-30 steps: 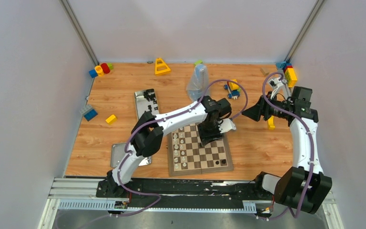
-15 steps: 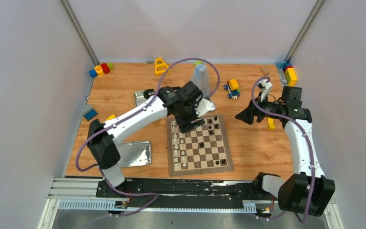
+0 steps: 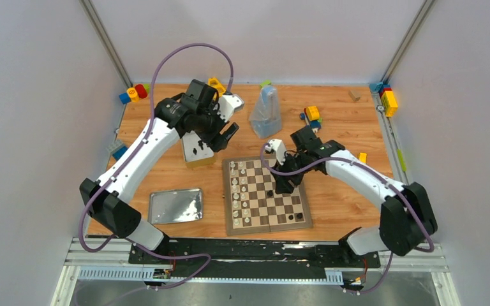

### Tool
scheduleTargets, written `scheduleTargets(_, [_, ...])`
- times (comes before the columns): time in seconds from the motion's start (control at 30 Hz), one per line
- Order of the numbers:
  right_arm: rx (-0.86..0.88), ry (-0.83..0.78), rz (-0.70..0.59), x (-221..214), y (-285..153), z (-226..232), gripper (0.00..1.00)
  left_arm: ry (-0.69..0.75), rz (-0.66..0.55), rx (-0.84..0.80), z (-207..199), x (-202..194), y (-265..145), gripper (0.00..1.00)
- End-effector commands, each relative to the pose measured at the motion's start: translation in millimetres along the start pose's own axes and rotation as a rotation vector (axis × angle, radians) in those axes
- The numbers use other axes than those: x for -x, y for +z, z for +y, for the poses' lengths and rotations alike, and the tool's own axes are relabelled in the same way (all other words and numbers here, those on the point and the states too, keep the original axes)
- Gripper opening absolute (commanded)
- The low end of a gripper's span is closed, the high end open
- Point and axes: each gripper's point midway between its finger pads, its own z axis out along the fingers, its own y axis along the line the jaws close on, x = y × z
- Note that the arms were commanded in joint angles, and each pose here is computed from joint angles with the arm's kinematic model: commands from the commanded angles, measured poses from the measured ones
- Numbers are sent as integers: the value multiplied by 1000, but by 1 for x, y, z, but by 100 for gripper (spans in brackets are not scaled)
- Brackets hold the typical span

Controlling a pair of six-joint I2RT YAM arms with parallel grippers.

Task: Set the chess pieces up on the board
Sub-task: Pick up the chess piece from the chessboard.

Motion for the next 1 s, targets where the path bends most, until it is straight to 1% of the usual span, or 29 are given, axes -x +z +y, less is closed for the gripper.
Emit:
scheduleTargets(0.0, [-68, -102, 71, 9, 23, -13, 56, -34, -93, -16, 1, 13, -17, 84])
scheduleTargets(0.2, [-51, -124, 127, 8, 49, -16, 54, -48, -104, -11, 6, 13, -21, 85])
scheduleTargets(0.37, [-45, -137, 144, 11, 59, -16, 51, -51, -107, -8, 9, 11, -22, 85])
scheduleTargets(0.43, [-38, -139, 147, 11, 62, -15, 48, -53, -110, -5, 10, 11, -23, 85])
scheduleTargets(0.5, [-32, -142, 152, 11, 64, -14, 43, -55, -109, -5, 11, 10, -23, 85])
scheduleTargets(0.67, [-26, -144, 172, 7, 63, -11, 25, -57, -114, -3, 13, 11, -25, 85])
scheduleTargets(0.83, [-61, -164, 167, 10, 46, -10, 6, -62, -111, -1, 15, 10, -24, 85])
scheduleTargets(0.9, [-83, -168, 151, 12, 37, -10, 2, -63, -109, -1, 15, 8, -23, 85])
scheduleTargets(0.97, [-106, -167, 135, 13, 26, -11, 1, -63, -107, 1, 16, 7, -22, 85])
